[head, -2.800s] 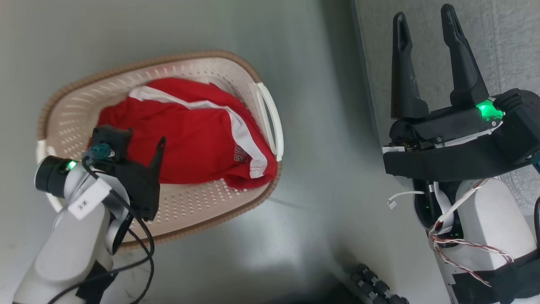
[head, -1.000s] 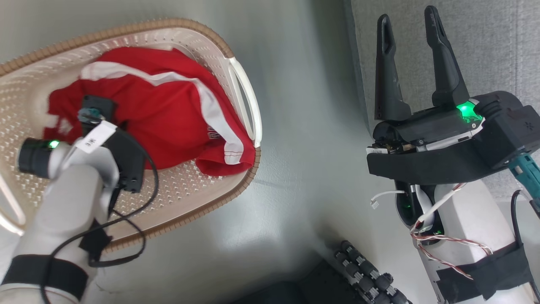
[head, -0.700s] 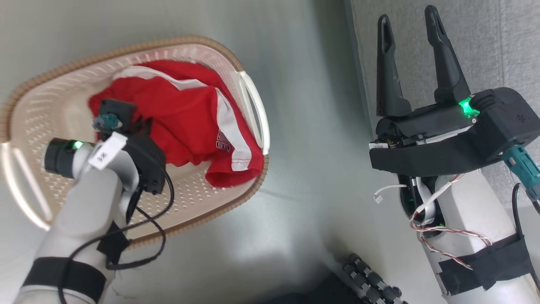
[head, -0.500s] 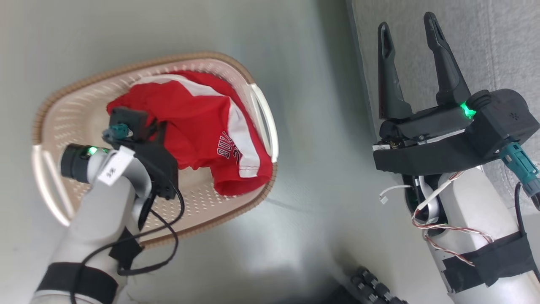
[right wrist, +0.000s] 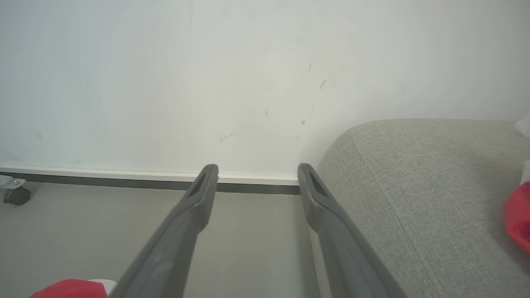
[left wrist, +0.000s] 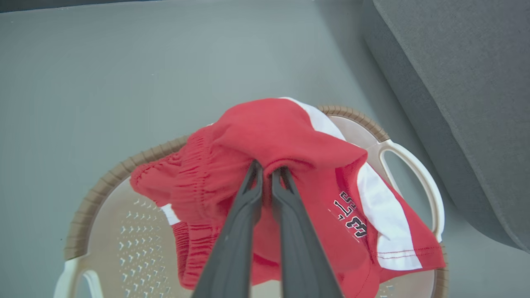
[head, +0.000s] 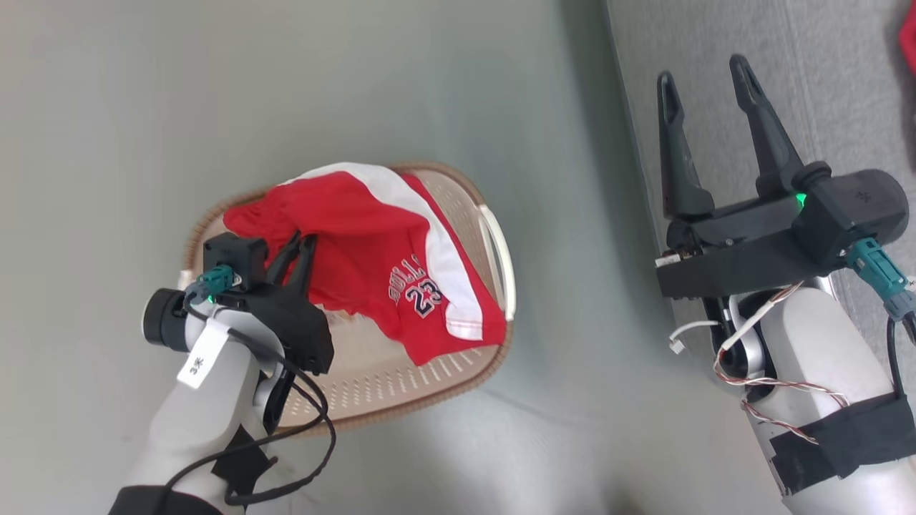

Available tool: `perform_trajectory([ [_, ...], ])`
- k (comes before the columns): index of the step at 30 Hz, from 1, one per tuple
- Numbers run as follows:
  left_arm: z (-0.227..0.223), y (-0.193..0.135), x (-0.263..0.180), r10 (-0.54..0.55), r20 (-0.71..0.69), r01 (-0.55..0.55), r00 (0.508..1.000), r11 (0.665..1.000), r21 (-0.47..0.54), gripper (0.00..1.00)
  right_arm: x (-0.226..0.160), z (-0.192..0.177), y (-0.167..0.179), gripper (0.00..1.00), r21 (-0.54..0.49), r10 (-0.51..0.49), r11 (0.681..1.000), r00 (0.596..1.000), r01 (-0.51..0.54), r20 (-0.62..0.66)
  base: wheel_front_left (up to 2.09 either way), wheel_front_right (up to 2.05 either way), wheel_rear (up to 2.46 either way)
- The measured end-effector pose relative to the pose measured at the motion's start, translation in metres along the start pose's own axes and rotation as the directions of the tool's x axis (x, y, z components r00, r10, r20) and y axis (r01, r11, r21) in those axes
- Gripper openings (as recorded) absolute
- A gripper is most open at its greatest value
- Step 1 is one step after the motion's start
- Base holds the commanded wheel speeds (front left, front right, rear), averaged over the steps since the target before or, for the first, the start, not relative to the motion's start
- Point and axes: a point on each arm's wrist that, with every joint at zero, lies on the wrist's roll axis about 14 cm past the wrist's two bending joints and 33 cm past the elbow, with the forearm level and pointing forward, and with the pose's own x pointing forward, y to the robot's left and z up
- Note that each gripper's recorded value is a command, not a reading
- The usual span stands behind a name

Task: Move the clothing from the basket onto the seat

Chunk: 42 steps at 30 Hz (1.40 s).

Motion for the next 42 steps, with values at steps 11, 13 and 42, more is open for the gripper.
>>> perform_trajectory([
  [11, 0.063, 0.001, -0.047, 0.045, 0.185, -0.04, 0.982, 0.999, -0.031, 0.0, -0.017, 0.03, 0.012, 1.0, 0.002, 0.041, 0.999, 0.999, -0.041, 0.024, 0.0, 0.0, 0.0],
  [13, 0.075, -0.001, -0.058, 0.044, 0.224, -0.037, 0.974, 0.999, -0.033, 0.0, -0.021, 0.035, 0.014, 1.0, 0.006, 0.049, 0.999, 0.998, -0.049, 0.029, 0.0, 0.0, 0.0],
  [42, 0.223, -0.05, -0.237, -0.028, 0.742, -0.009, 0.669, 0.999, 0.046, 0.0, -0.106, 0.079, 0.06, 1.0, 0.046, 0.16, 0.986, 0.986, -0.163, 0.051, 0.0, 0.0, 0.0],
])
